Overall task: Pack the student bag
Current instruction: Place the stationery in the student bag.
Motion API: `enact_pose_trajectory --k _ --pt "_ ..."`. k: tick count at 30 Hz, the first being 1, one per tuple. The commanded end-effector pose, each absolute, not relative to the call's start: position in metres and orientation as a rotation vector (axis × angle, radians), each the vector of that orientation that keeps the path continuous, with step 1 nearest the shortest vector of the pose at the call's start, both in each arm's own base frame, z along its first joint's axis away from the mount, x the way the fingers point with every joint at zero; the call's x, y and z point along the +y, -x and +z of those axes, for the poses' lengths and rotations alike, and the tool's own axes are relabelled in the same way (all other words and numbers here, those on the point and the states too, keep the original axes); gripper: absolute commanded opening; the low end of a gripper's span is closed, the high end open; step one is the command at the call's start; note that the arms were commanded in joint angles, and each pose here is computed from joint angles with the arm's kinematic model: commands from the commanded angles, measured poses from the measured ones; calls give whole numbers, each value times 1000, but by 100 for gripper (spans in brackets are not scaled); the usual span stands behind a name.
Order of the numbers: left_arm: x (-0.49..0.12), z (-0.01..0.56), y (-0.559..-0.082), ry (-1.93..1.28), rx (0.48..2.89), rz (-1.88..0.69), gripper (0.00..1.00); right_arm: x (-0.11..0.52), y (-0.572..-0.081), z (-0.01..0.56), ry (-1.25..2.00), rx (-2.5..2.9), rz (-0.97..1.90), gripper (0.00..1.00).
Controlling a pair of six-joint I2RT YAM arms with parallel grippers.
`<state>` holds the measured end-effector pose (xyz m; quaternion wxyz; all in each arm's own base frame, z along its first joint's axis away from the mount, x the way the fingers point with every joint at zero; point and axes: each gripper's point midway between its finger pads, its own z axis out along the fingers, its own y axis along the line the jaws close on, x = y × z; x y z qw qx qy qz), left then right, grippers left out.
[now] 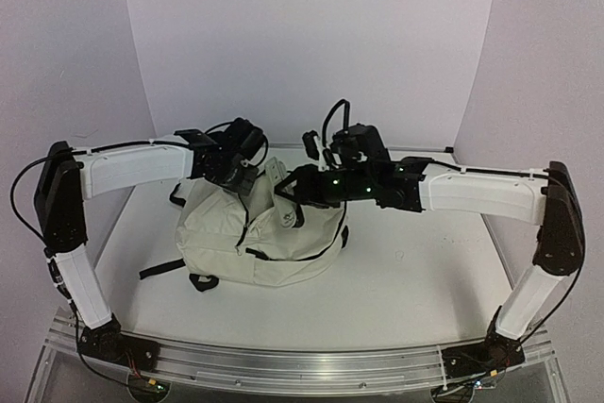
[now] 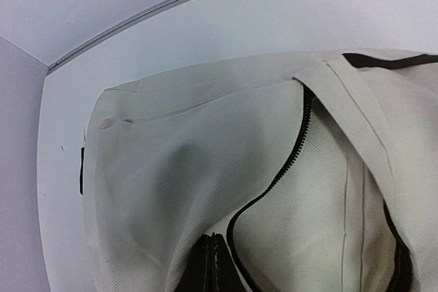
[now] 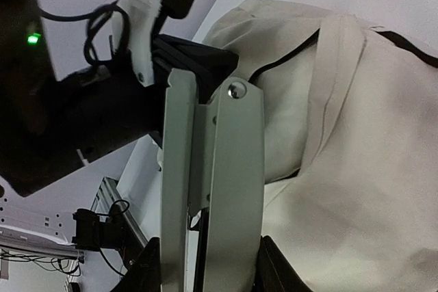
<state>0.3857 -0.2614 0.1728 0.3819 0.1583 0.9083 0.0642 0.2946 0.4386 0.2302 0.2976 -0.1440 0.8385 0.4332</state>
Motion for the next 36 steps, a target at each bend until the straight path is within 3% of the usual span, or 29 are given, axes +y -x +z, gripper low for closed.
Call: enact_pose_trajectory --k 1,3,9,14,20,36 --pt "-259 214 -380 -312 2268 -8 0 471 -309 280 398 2056 1305 27" --pt "-255 215 -376 -296 2288 -30 5 478 -314 274 377 2077 1319 27" --pt "-242 202 -363 -226 2391 -71 36 493 -333 251 267 2136 1315 25" --pt "-243 193 -355 -200 2435 -137 43 491 -354 230 129 2181 1227 24" --pt "-281 201 -335 -383 2395 -369 57 480 -370 188 37 2274 1040 23" --pt "-279 162 -313 -460 2479 115 84 449 -365 144 -36 2361 879 22"
